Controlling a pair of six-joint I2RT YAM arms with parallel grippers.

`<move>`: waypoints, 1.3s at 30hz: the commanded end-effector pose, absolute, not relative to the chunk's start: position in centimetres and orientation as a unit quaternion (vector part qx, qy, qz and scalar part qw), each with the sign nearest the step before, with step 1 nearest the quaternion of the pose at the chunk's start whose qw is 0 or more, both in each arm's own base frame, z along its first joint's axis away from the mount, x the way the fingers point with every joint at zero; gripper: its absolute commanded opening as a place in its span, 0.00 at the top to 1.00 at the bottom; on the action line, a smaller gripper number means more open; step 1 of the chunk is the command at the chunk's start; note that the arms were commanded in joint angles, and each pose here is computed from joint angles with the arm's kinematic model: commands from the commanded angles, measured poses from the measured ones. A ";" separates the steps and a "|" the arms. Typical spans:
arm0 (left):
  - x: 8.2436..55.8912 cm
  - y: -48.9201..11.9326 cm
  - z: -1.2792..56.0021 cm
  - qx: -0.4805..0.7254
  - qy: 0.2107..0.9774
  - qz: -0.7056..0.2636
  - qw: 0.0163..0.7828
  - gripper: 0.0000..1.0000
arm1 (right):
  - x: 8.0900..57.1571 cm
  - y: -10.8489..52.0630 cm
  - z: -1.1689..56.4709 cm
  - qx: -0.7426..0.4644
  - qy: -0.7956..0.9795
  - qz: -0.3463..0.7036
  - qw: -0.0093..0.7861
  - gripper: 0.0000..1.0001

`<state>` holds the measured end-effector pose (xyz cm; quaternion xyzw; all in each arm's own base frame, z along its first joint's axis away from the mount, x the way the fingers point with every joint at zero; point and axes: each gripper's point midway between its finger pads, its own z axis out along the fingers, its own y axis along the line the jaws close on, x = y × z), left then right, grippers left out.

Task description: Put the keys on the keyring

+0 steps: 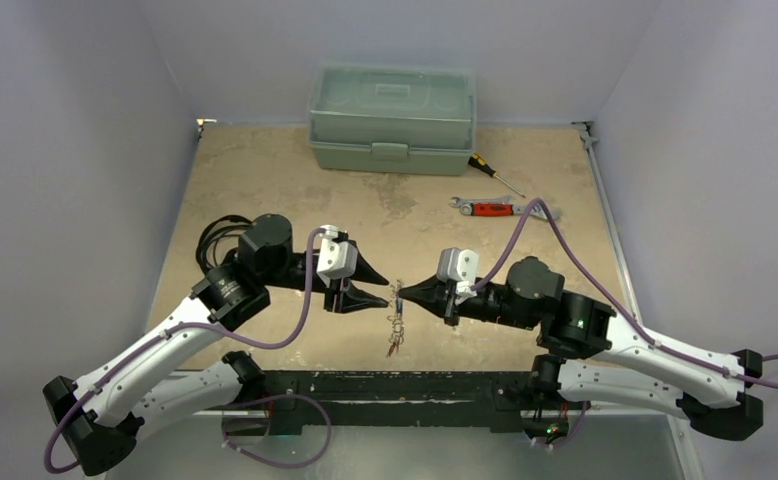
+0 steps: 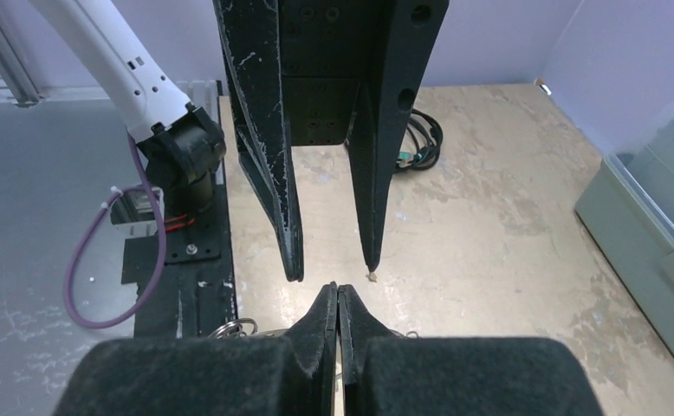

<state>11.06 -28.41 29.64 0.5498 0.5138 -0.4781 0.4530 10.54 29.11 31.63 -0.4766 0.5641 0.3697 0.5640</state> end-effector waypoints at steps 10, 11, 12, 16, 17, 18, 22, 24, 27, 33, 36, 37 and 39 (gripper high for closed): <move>11.5 -28.7 30.2 0.547 0.497 -0.478 0.475 0.67 | 10.2 30.3 34.4 -0.462 0.525 0.402 0.591 1.00; 11.5 -28.7 30.1 0.547 0.498 -0.478 0.474 0.68 | 10.2 30.3 34.5 -0.462 0.523 0.403 0.592 1.00; 11.5 -28.8 30.1 0.547 0.498 -0.478 0.474 0.69 | 10.2 30.4 34.6 -0.462 0.523 0.404 0.591 1.00; 11.6 -28.8 30.1 0.545 0.500 -0.480 0.472 0.80 | 10.0 30.5 34.5 -0.466 0.522 0.407 0.588 1.00; 11.6 -28.9 30.1 0.545 0.500 -0.480 0.472 0.83 | 10.0 30.5 34.6 -0.466 0.521 0.408 0.588 1.00; 11.6 -28.9 30.0 0.545 0.501 -0.481 0.471 0.87 | 9.9 30.5 34.6 -0.466 0.521 0.408 0.587 1.00; 11.6 -28.9 30.0 0.544 0.502 -0.480 0.471 1.00 | 9.9 30.5 34.7 -0.465 0.520 0.409 0.588 1.00; 11.6 -28.8 29.9 0.544 0.503 -0.480 0.470 1.00 | 10.0 30.3 34.9 -0.462 0.519 0.408 0.592 1.00; 11.6 -28.8 29.9 0.544 0.502 -0.481 0.468 1.00 | 10.4 29.9 35.6 -0.446 0.521 0.404 0.605 1.00; 11.1 -28.9 29.9 0.549 0.495 -0.491 0.460 1.00 | 10.9 29.4 36.6 -0.428 0.517 0.402 0.623 1.00; 11.0 -29.0 29.9 0.549 0.495 -0.494 0.457 1.00 | 11.1 29.5 36.7 -0.420 0.518 0.402 0.628 1.00; 11.0 -29.0 29.9 0.549 0.495 -0.495 0.458 1.00 | 11.1 29.5 36.9 -0.418 0.516 0.404 0.629 1.00; 10.9 -29.0 30.0 0.549 0.494 -0.496 0.457 1.00 | 11.2 29.7 36.7 -0.419 0.520 0.402 0.627 1.00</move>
